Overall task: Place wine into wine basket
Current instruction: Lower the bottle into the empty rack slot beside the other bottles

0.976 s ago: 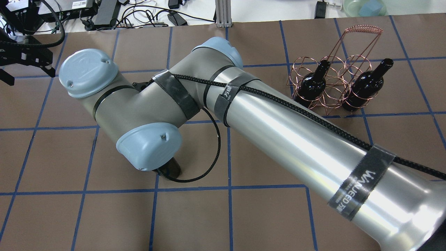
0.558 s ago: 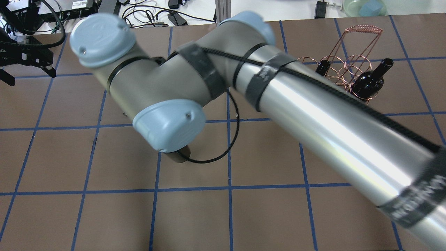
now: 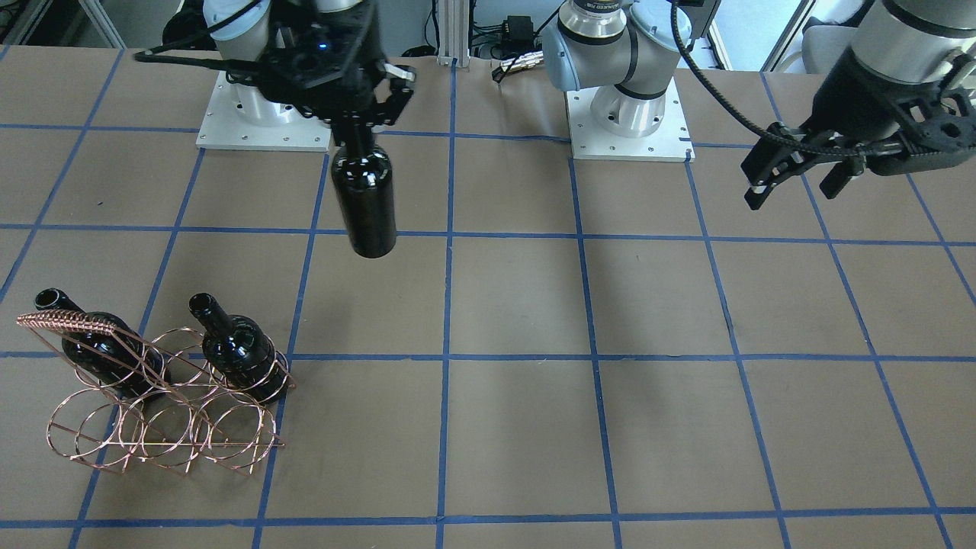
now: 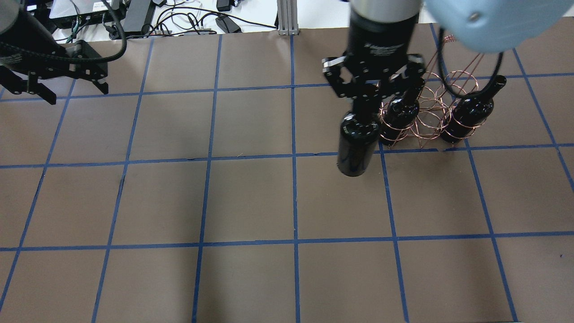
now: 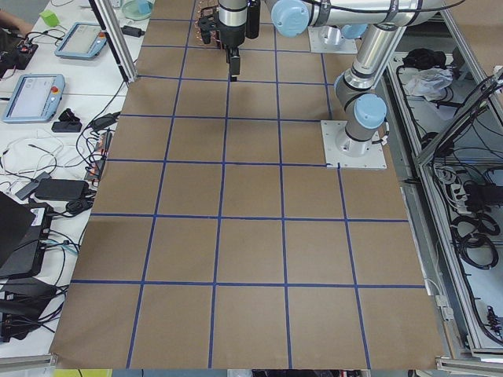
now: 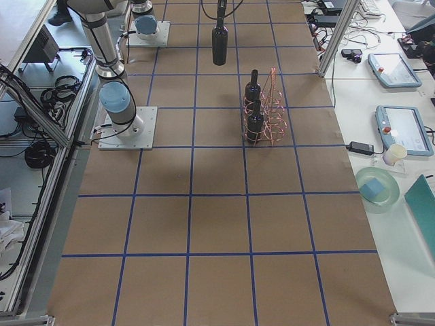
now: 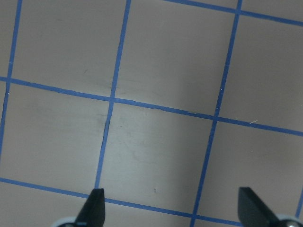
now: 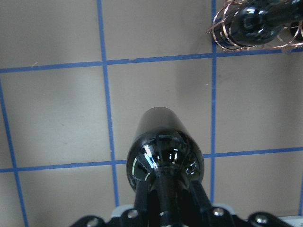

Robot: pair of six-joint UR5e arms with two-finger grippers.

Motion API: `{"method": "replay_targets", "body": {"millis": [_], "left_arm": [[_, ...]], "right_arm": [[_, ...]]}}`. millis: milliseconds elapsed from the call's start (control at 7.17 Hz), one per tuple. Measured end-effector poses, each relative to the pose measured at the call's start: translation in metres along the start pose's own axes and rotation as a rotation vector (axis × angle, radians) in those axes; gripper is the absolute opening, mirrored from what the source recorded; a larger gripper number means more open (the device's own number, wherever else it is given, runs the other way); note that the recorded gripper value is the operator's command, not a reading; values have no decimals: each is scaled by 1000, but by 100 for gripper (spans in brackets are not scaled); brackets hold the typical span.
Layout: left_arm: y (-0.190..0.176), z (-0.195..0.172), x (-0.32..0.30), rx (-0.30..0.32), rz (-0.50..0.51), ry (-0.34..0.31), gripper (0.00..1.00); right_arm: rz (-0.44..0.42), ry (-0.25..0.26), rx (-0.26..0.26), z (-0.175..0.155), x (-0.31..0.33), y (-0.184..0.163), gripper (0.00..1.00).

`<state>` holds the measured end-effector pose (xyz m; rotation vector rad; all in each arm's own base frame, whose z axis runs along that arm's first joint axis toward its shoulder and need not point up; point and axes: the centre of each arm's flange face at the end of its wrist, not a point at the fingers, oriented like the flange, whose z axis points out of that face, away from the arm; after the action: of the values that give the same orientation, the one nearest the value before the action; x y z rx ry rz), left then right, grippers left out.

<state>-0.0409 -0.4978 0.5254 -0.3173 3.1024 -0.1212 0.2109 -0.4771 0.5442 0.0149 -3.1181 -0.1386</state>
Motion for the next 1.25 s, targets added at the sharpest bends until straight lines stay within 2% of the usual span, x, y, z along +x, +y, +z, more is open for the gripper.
{"method": "replay_targets", "body": {"millis": [279,418,558,836,1255], "left_arm": [[17,-2,51,4,29,7,100],[24,-3,65,5,51,11,100],[27,-4,72,7,63,16,100],[32,-7,77,13,76,16,100],[34,-8,77,11,84,11,100]], "right_arm": [[-156,-15,-34,0,112,-23,0],[-222,-1,-32,5,153,-31,0],[-244,18,-1,7,178,-40,0],[-219,32,79,12,195,-67,0],[-176,-3,124,28,197,-97,0]]}}
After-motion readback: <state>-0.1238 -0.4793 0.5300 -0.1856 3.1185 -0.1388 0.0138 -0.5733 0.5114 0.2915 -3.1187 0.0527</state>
